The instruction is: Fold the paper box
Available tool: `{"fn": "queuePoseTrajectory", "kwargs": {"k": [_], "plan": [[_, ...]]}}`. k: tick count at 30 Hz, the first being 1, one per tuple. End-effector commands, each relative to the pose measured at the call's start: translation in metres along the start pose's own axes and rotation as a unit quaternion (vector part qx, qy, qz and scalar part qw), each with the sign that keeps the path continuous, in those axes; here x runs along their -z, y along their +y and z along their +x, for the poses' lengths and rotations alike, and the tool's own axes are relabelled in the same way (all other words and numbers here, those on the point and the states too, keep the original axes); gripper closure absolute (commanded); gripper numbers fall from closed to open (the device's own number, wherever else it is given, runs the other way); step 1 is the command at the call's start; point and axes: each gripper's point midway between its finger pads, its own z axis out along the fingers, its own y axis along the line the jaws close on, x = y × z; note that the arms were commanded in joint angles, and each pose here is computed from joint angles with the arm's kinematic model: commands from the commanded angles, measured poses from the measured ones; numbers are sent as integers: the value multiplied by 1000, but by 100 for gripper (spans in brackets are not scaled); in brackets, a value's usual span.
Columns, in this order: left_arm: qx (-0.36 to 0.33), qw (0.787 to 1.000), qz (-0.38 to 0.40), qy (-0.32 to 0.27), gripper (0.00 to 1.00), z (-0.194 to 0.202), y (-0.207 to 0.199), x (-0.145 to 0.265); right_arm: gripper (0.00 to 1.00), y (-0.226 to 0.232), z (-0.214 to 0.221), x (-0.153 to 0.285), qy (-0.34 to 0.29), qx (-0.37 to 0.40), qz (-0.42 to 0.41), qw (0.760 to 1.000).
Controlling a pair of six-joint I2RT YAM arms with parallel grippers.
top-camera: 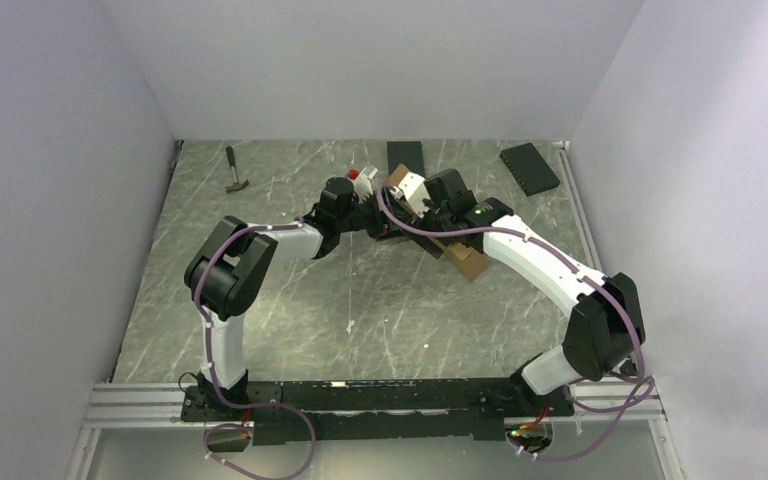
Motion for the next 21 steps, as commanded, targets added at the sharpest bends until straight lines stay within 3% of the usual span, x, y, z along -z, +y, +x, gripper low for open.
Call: {"fn": "queuePoseTrajectory", "kwargs": {"k": [1,6,14,15,21], "plan": [[-25,999,24,-13,27,-10,-19,0,17,-24,-8,5,-16,-1,66,998],[-43,999,16,-25,26,-10,-25,15,32,-29,-13,16,-42,-23,60,997],[-99,992,-60,-56,25,0,-25,83,42,-30,-25,36,-114,-124,-42,985],[-118,987,-88,-68,25,8,-28,114,44,-26,-35,44,-144,-160,-89,973],[-144,977,-111,-110,24,28,-41,170,46,-10,-59,60,-194,-229,-210,931]]}}
